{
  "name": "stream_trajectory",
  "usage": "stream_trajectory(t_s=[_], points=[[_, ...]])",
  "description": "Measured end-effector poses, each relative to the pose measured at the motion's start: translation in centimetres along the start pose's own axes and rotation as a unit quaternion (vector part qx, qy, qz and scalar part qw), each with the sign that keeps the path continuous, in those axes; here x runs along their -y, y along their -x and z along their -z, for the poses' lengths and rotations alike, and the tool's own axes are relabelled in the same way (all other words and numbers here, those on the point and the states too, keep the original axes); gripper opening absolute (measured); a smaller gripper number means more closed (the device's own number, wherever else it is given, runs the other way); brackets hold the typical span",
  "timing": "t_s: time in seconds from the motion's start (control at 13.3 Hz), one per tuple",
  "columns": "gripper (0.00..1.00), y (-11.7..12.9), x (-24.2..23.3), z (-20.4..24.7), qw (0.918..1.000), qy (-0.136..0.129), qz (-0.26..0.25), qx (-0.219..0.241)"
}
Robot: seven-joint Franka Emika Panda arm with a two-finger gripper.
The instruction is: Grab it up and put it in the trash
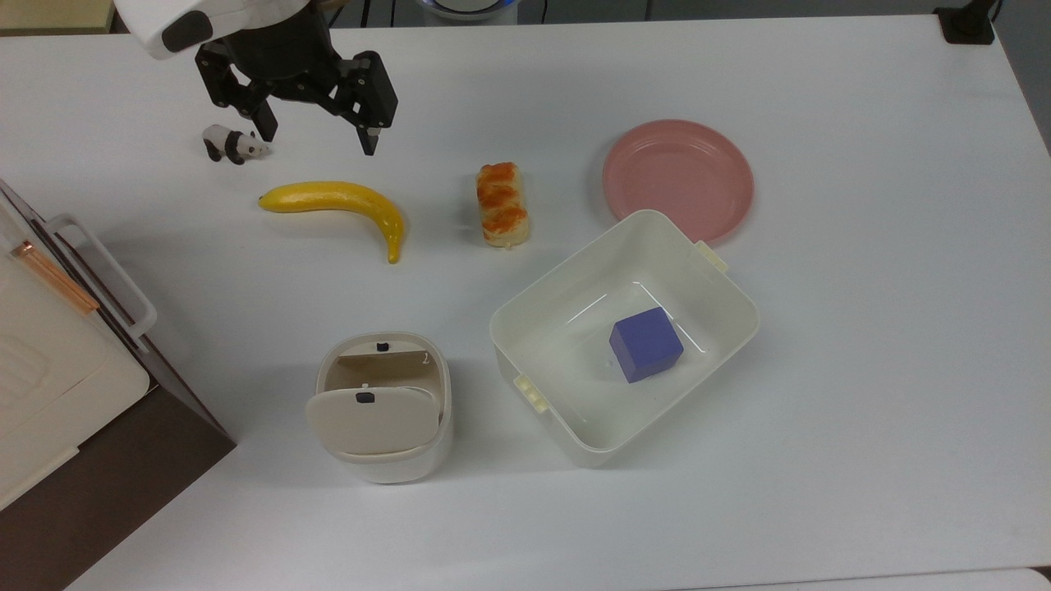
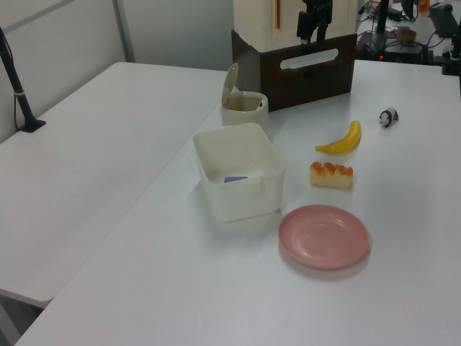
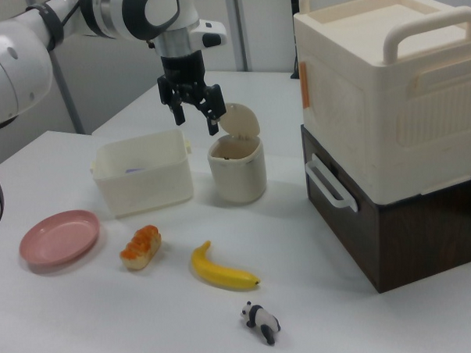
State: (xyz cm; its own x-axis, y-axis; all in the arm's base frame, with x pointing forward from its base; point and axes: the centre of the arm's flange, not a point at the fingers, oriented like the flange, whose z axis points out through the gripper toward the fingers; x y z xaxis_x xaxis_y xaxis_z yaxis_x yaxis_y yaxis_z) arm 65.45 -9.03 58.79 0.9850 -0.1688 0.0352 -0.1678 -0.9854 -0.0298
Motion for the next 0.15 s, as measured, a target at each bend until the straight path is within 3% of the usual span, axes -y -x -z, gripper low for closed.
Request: stream_trajectory(t_s=[0.15], points=[[1.00, 0.00, 0.00, 0.00, 1.0000, 0.000, 0.000, 0.000]])
